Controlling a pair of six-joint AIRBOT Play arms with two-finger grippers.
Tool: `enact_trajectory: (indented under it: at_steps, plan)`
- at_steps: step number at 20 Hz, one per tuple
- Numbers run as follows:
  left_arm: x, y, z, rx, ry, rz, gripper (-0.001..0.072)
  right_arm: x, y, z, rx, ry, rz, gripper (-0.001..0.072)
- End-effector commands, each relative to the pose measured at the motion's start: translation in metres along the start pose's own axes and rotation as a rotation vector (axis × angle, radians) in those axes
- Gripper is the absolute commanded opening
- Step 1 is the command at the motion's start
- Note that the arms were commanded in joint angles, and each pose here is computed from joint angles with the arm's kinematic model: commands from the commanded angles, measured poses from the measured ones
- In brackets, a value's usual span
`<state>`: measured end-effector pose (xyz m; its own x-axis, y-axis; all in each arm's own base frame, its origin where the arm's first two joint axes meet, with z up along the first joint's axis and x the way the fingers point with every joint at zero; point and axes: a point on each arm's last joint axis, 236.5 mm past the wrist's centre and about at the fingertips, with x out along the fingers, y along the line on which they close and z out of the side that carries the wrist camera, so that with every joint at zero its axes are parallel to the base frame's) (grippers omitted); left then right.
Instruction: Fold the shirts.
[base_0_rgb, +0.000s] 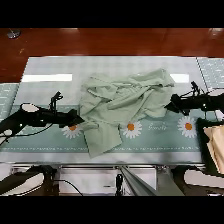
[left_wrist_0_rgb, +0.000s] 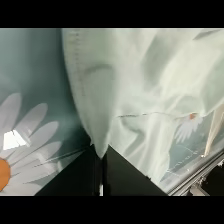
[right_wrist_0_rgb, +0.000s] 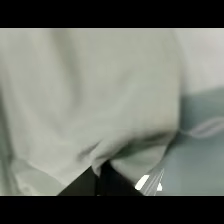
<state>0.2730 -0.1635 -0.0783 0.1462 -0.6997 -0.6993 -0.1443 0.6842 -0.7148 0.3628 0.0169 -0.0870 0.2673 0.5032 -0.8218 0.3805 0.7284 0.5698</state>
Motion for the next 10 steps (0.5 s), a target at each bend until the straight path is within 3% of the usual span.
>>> enact_trajectory:
  at_steps: [1,6,8,10]
  plan:
    - [-0.024,-0.038,0.035,0.101,-0.078,-0.041,0.0035,-0.040,0.049,0.030,-0.153,-0.046,0.060,0.0018]
    - [-0.179,-0.220,0.150,0.489,-0.544,-0.162,0.0035,-0.225,0.202,0.105,-0.478,-0.434,0.150,0.0018]
    - [-0.257,-0.292,0.159,0.607,-0.727,-0.203,0.0034,-0.295,0.252,0.088,-0.625,-0.546,0.164,0.0018]
    - [-0.320,-0.330,0.154,0.697,-0.875,-0.145,0.0034,-0.349,0.283,0.056,-0.756,-0.647,0.157,0.0018]
